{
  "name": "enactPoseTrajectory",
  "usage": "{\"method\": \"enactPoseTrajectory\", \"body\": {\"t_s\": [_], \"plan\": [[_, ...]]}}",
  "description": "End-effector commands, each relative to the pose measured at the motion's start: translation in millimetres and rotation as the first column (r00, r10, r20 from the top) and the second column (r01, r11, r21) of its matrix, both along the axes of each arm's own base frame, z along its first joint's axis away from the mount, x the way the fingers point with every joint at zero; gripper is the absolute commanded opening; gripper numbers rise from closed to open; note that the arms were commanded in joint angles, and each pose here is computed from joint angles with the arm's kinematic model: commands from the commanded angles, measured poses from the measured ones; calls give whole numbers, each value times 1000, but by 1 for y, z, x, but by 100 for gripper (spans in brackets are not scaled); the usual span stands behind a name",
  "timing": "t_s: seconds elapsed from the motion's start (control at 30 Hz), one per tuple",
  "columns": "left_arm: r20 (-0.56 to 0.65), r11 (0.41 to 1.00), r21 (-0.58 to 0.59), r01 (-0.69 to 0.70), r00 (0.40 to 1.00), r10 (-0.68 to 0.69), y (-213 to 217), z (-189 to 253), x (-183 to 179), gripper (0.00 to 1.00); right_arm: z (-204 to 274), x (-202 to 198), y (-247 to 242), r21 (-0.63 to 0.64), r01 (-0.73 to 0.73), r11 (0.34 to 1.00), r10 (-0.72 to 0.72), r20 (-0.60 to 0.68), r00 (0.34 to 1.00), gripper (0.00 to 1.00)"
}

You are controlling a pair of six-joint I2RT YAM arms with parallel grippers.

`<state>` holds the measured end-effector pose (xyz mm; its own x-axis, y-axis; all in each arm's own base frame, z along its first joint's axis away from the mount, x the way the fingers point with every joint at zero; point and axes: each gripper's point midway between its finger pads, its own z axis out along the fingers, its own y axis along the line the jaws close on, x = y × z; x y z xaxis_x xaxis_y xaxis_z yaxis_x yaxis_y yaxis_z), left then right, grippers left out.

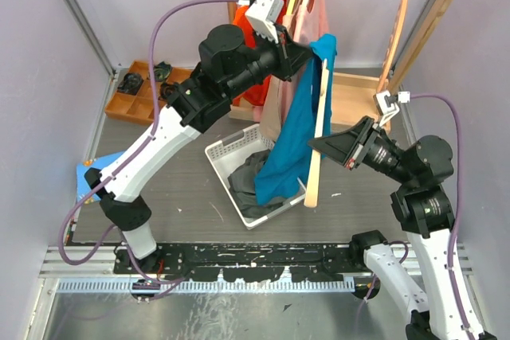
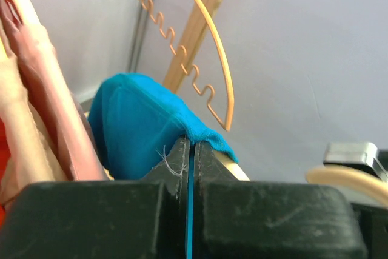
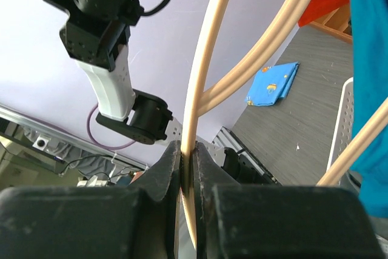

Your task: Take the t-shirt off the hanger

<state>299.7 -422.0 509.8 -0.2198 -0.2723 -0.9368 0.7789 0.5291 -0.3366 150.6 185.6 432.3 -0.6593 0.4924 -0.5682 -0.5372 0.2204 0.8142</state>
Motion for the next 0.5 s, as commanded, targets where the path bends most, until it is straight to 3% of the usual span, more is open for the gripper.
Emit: {"method": "enactPoseTrajectory", "body": {"t_s": [0.0, 0.27, 0.47], "plan": [[30, 994, -18, -105, 994, 106, 6, 18, 20, 0, 6, -16, -3, -17, -5, 1000, 7, 83, 997, 1], [30, 970, -73, -232, 972, 235, 0, 30, 53, 0, -11, -43, -4, -92, -56, 994, 62, 59, 996, 1], [18, 962, -114, -249, 967, 253, -18, 21, 70, 0, -12, -63, -7, -144, -71, 987, 82, 67, 994, 1]]}}
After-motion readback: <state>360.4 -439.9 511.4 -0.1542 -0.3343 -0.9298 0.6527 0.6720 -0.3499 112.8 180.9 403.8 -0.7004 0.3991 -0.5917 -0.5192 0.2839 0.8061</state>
